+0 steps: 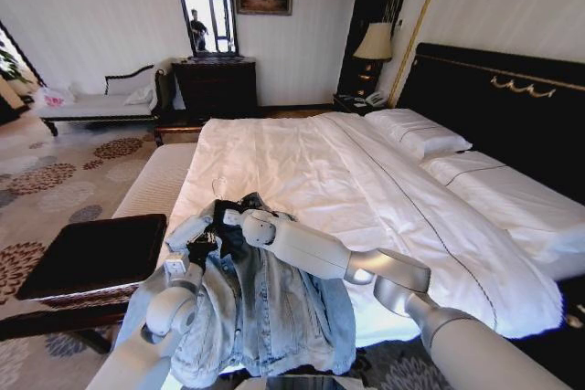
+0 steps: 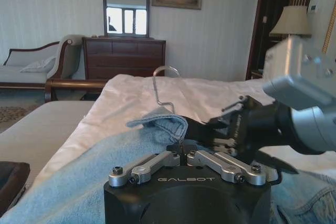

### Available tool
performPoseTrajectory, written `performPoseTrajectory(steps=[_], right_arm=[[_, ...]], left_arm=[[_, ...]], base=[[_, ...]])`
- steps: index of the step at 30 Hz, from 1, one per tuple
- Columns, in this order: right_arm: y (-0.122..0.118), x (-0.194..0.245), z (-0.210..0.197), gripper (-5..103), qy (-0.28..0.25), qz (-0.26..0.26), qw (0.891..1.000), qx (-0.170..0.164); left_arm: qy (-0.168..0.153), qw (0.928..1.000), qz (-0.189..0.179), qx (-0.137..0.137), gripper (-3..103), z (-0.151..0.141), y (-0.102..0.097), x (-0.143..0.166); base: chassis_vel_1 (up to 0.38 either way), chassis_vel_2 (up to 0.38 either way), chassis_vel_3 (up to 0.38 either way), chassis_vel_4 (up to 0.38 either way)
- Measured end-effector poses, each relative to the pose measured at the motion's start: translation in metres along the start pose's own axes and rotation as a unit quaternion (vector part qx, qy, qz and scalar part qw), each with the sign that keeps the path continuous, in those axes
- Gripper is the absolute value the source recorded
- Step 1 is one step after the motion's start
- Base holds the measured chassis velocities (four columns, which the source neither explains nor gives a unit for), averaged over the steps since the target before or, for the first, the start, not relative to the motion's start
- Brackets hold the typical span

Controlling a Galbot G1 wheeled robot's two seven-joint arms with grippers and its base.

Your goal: Pick up the clothes from the bed and hang them on the clothes hanger.

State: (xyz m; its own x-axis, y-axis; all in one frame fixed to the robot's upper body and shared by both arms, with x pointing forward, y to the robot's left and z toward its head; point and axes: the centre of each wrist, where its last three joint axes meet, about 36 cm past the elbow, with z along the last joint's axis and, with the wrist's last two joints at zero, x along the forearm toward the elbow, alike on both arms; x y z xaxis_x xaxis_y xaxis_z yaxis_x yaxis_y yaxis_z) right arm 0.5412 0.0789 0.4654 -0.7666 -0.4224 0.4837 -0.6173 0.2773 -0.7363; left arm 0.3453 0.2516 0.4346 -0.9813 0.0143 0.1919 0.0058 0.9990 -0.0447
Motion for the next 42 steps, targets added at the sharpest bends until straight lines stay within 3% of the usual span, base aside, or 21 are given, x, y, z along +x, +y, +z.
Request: performPoseTrajectory(steps=[18,25,30,32,33,39,42], right_arm=[[0.024,-0.004,-0.011,24,0.004,0.015,0.994,-0.112],[0.031,0.000,-0.006,24,0.006,0.034,0.992,-0.120],[0.041,0.002,-0.002,24,-0.021,0.053,0.992,-0.116],[0.044,0.003,-0.002,24,-0.031,0.058,0.991,-0.116],[0.048,0.003,-0.002,24,-0.041,0.061,0.991,-0.115],[0.054,0.003,0.000,24,-0.051,0.063,0.990,-0.114],[0.055,0.003,-0.001,24,-0.056,0.065,0.990,-0.115]], left_arm=[[0.044,0.9987,0.008,-0.023,1,0.052,-0.011,0.010],[0.047,0.9985,-0.001,-0.027,1,0.056,-0.002,0.008],[0.047,0.9985,-0.007,-0.025,-1,0.054,0.003,0.010],[0.049,0.9985,-0.007,-0.022,3,0.052,0.005,0.011],[0.047,0.9987,-0.005,-0.022,14,0.049,0.006,0.014],[0.039,0.9990,-0.007,-0.022,30,0.042,0.010,0.019],[0.028,0.9993,-0.007,-0.023,47,0.032,0.011,0.030]], base=[[0.000,0.000,0.000,0.000],[0.000,0.000,0.000,0.000],[0.000,0.000,0.000,0.000],[0.000,0.000,0.000,0.000],[0.000,0.000,0.000,0.000],[0.000,0.000,0.000,0.000],[0.000,0.000,0.000,0.000]])
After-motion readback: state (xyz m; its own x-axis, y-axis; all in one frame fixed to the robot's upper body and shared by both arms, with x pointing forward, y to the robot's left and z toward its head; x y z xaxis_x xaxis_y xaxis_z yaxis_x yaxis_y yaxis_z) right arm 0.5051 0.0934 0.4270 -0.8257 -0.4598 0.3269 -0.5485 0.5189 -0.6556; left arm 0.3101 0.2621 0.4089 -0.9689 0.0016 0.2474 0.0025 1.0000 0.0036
